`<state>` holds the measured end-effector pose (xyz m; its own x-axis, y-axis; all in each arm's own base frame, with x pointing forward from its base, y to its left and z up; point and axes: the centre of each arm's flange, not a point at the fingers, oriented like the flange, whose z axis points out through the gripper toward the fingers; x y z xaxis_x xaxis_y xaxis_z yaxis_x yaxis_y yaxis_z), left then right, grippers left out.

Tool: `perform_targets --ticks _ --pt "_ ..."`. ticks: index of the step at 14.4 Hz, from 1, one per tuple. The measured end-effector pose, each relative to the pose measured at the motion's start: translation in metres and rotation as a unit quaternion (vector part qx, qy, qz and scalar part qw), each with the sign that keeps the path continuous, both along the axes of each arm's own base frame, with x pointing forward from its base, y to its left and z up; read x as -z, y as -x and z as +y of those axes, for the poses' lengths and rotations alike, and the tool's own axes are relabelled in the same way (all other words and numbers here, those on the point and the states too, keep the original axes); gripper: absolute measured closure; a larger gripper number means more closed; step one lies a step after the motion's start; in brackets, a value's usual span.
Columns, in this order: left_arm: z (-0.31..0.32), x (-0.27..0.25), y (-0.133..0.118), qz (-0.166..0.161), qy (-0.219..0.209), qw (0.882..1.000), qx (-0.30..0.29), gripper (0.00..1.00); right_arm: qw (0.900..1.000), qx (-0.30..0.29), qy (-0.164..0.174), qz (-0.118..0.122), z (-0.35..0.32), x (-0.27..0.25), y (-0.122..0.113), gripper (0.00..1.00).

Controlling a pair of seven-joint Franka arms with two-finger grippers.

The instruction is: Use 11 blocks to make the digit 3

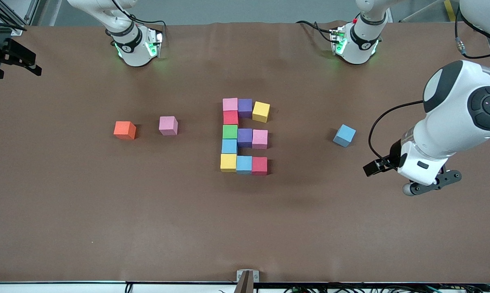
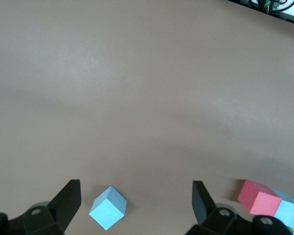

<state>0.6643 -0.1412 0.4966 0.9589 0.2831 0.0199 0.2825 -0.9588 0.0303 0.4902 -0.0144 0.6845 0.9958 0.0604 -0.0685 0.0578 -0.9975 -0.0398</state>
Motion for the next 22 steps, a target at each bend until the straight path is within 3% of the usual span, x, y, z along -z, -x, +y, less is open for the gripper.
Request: perform_targets --ticks 6,10,16,22 --pt "0.008 0.014 -0.012 0.005 -0.028 0.999 0.018 0.0 1.0 0.0 0.0 0.0 0.0 0.0 0.0 0.0" --pt "0.047 -0.022 -0.008 -0.004 -0.007 0.999 0.049 0.0 1.0 -0.005 0.009 -0.001 -0.002 0.0 0.0 0.0" --pt "0.098 -0.074 0.025 0.02 -0.003 0.995 0.096 0.0 1.0 -0.024 0.015 -0.002 -0.005 0.0 0.0 0.0" --pt "0.122 -0.117 0.062 0.009 -0.01 0.993 0.116 0.0 1.0 -0.023 0.013 -0.002 -0.005 0.0 0.0 0.0"
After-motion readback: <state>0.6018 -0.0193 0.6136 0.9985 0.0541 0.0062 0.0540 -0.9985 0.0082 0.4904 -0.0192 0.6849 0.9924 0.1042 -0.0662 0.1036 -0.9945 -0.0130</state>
